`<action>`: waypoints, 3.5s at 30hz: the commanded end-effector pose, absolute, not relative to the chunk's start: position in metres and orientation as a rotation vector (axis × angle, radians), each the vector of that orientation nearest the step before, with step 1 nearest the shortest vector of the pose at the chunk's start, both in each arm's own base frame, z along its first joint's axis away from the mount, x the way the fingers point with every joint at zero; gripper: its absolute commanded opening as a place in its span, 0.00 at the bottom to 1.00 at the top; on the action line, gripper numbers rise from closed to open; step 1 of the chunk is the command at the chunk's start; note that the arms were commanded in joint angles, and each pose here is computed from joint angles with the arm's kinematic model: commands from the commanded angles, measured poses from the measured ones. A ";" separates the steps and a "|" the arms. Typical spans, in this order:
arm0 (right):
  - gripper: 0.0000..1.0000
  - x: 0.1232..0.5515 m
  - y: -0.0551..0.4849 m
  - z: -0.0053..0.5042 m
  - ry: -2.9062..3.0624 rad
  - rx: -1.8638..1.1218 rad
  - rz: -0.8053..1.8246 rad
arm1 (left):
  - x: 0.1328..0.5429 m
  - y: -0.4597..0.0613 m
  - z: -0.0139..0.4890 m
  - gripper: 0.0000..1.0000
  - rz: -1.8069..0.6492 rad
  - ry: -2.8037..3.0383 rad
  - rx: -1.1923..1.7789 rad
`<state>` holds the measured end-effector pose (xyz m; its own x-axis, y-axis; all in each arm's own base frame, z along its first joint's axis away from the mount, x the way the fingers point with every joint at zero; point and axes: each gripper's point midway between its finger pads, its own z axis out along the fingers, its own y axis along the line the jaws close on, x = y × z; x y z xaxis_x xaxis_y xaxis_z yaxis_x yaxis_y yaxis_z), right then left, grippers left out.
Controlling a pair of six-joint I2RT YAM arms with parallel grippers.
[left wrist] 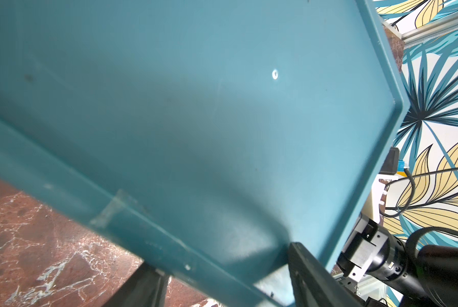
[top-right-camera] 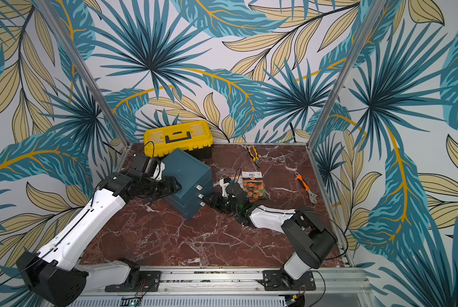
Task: Take the seed bags out of the drawer
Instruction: Close the drawer in the storage box, then open the drawer in the storage box.
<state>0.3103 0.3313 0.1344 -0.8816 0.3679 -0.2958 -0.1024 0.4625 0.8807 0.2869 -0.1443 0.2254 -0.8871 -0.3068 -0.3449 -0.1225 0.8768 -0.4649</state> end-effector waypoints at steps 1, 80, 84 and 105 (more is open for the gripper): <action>0.45 0.316 0.340 0.149 2.170 0.232 1.503 | 0.278 -0.138 0.204 0.73 -0.549 2.703 -0.319; 0.00 0.247 0.257 0.117 2.420 0.328 1.259 | 0.277 -0.138 0.210 0.78 -0.559 2.682 -0.315; 0.00 0.246 0.253 0.116 2.418 0.337 1.252 | 0.277 -0.138 0.210 0.78 -0.563 2.683 -0.316; 0.00 0.242 0.247 0.122 2.411 0.330 1.239 | 0.276 -0.138 0.208 0.78 -0.557 2.688 -0.316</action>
